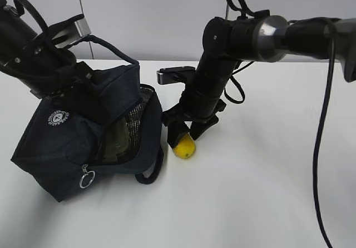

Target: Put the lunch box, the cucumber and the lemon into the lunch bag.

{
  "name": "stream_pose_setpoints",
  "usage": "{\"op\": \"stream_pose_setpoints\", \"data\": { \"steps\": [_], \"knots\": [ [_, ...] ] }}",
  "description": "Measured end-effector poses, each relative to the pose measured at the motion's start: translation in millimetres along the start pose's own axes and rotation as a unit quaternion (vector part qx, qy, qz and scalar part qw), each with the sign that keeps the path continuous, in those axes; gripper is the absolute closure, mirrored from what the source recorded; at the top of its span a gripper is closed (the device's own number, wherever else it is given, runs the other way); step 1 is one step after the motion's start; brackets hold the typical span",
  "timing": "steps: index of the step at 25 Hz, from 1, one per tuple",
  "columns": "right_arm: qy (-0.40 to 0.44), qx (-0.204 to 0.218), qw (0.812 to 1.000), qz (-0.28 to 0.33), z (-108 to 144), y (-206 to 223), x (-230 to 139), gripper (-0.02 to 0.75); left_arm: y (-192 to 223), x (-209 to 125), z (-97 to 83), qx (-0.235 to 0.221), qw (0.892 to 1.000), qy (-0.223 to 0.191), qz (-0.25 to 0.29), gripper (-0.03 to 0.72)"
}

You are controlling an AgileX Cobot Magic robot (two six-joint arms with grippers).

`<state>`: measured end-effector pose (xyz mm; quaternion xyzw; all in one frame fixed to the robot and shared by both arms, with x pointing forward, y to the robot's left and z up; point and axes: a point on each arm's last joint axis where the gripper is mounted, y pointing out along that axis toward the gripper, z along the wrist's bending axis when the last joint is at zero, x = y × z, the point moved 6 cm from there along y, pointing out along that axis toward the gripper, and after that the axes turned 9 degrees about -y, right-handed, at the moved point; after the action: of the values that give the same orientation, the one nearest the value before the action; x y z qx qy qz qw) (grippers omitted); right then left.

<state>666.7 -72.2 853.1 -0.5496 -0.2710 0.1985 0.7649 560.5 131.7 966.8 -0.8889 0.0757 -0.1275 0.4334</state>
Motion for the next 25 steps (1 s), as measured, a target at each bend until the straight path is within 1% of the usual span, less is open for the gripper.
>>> {"op": "stream_pose_setpoints", "data": {
  "steps": [2, 7, 9, 13, 16, 18, 20, 22, 25],
  "knots": [
    [0.008, 0.002, 1.0, 0.006, -1.3, 5.5, -1.7, 0.258, 0.0, 0.0, 0.0, 0.0, 1.0, 0.0, 0.0, 0.697],
    [0.016, 0.003, 1.0, 0.011, -1.8, 8.7, -3.3, 0.371, 0.0, -0.1, 0.2, 0.001, 1.0, 0.0, 0.0, 0.697],
    [0.016, 0.004, 1.0, 0.012, -1.5, 8.3, -3.4, 0.389, 0.0, -0.1, 0.2, 0.001, 1.0, 0.0, 0.0, 0.697],
    [0.028, 0.016, 0.999, 0.002, -3.1, 0.7, -2.3, 0.393, 0.0, -0.1, 0.2, 0.001, 1.0, 0.0, 0.0, 0.697],
    [0.026, 0.067, 0.997, -0.04, 2.9, -21.3, 6.2, 0.393, 0.0, -0.2, 0.5, 0.002, 1.0, 0.001, 0.001, 0.697],
    [0.025, 0.127, 0.989, -0.067, 11.5, -35.7, 10.5, 0.393, 0.0, -0.2, 0.5, 0.002, 1.0, 0.001, 0.001, 0.697],
    [0.026, 0.171, 0.981, -0.093, 15.4, -46.9, 14.9, 0.393, 0.0, -0.2, 0.5, 0.002, 1.0, 0.001, 0.001, 0.697],
    [0.021, 0.199, 0.973, -0.117, 21.2, -52.4, 20.9, 0.393, 0.0, -0.3, 0.4, 0.001, 1.0, 0.001, 0.001, 0.697],
    [0.011, 0.222, 0.965, -0.136, 30.4, -55.9, 26.7, 0.393, 0.0, -0.3, 0.4, 0.001, 1.0, 0.001, 0.001, 0.697]
  ]
}}
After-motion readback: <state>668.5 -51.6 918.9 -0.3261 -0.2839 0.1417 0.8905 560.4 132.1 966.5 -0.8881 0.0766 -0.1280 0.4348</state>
